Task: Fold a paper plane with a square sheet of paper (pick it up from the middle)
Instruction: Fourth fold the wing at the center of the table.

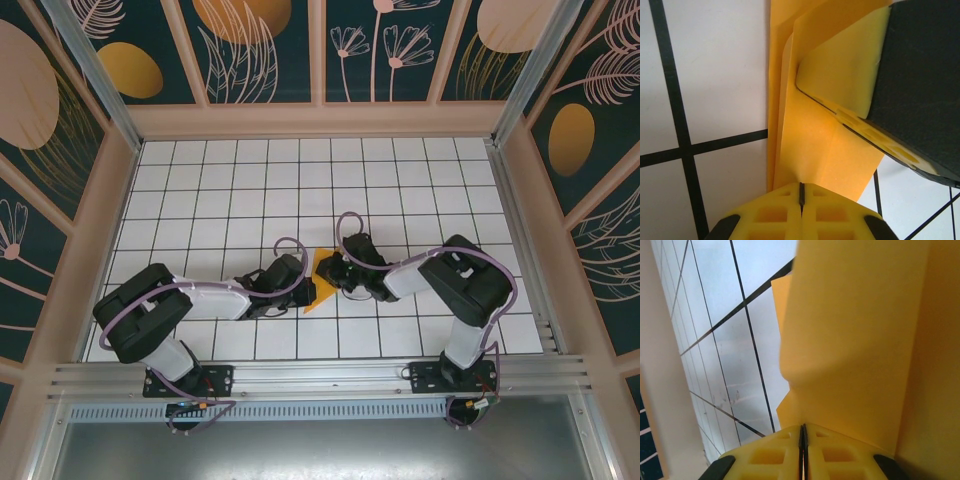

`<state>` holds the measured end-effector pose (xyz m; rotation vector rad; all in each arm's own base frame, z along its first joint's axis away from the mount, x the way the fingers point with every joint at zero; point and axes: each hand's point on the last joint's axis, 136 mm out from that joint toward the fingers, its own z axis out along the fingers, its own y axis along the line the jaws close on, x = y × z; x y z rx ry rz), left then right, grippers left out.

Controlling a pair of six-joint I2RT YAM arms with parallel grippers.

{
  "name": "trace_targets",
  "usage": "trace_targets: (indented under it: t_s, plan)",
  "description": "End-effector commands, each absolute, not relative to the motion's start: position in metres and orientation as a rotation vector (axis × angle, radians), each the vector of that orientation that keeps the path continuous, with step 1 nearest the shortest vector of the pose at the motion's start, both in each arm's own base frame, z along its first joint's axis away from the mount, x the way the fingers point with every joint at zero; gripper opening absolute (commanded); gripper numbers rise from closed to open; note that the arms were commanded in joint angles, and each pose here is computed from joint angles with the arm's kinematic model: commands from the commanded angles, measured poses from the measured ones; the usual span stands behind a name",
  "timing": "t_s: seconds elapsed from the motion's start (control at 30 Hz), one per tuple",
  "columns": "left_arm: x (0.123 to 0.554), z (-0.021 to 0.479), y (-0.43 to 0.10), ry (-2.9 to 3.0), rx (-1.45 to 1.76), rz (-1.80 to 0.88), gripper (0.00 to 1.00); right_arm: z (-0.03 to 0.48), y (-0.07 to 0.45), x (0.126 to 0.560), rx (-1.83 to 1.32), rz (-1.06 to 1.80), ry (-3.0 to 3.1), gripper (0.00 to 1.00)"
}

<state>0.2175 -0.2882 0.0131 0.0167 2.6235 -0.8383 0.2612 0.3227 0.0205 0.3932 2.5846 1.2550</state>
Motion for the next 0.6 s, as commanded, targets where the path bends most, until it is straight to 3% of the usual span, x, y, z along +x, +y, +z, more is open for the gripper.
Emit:
trace_targets:
  t_s: [0.0, 0.3, 0.57]
  plan:
    - [0.198, -0.025, -0.250, 2.751, -0.038, -0.646, 0.00, -0.007, 0.295, 0.244, 0.344, 1.019, 2.728, 0.13]
    - [0.198, -0.024, -0.250, 2.753, -0.009, -0.637, 0.00, 0.059, 0.292, 0.269, 0.161, 1.155, 2.537, 0.13]
    - [0.198, -0.026, -0.253, 2.759, 0.006, -0.645, 0.00, 0.051, 0.319, 0.250, 0.053, 1.198, 2.583, 0.09]
